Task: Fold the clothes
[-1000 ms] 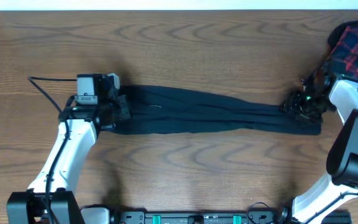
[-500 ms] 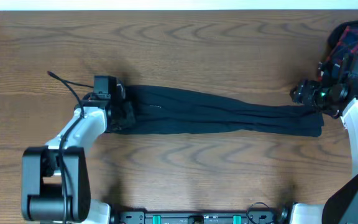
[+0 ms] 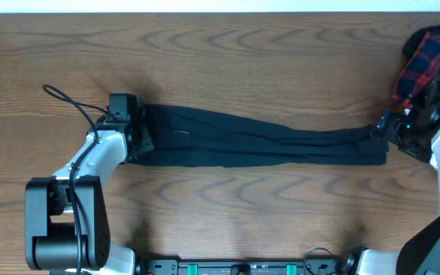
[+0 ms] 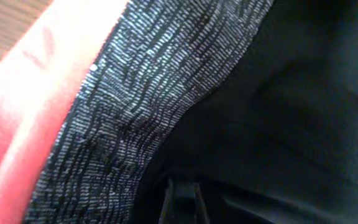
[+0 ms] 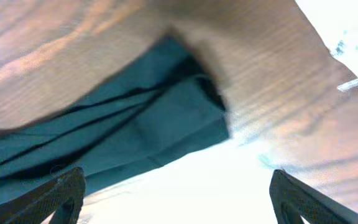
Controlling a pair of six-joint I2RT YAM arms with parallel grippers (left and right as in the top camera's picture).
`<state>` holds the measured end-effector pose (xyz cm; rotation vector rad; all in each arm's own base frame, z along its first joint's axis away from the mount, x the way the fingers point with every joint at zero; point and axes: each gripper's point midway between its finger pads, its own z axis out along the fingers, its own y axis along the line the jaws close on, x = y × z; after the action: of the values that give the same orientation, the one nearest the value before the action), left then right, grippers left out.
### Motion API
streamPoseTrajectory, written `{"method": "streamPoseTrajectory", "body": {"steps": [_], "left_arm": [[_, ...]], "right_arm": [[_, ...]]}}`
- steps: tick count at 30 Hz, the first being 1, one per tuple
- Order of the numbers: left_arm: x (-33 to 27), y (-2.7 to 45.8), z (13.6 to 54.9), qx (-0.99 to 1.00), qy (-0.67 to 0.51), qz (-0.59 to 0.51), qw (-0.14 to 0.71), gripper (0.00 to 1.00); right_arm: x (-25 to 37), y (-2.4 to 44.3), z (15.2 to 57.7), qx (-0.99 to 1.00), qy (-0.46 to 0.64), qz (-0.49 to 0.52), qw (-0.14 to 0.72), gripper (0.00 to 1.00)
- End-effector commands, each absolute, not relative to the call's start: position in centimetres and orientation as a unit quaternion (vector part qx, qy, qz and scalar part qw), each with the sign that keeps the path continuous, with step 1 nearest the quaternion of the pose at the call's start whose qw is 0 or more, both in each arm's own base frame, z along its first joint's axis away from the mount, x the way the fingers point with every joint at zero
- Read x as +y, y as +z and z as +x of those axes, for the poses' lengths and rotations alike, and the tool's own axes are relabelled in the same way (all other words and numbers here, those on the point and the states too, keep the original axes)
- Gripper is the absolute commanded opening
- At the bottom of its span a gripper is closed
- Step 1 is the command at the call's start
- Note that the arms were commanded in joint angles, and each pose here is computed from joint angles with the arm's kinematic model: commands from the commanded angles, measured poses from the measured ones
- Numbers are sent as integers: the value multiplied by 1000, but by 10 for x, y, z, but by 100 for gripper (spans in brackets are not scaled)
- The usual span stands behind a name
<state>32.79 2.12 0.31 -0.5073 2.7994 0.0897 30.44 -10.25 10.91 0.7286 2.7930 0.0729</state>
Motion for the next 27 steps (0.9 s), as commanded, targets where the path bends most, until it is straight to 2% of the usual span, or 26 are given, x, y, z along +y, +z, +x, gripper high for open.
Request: {"method": "streamPoseTrajectory", "body": {"steps": [1,4,8,9,10,12,13,23,27], "left_arm": [[29,2,326,968,44,-198,148,14],[15,1,329,971,2,-192,145,15],[-16,6,336,969,-87,-178,144,14],[-24,9,338,968,-113,-174,145,15],[-33,14,340,965,-138,-169,146,15],[-43,22,341,959,-169,-173,147,15],[-46,25,341,957,-180,-174,148,15],[-52,30,328,957,-187,-181,128,14],[-52,30,328,957,-187,-181,128,15]], "right_arm": [[-111,110,299,956,11,267,123,91],[-111,109,298,959,10,255,120,76],[-113,105,303,959,9,254,125,45],[-113,104,304,959,9,254,124,41],[-114,101,305,959,9,254,123,41],[-114,95,305,960,10,255,117,51],[-115,92,306,960,11,256,113,53],[-114,46,315,968,29,241,68,52],[-114,30,319,968,35,241,59,45]]}}
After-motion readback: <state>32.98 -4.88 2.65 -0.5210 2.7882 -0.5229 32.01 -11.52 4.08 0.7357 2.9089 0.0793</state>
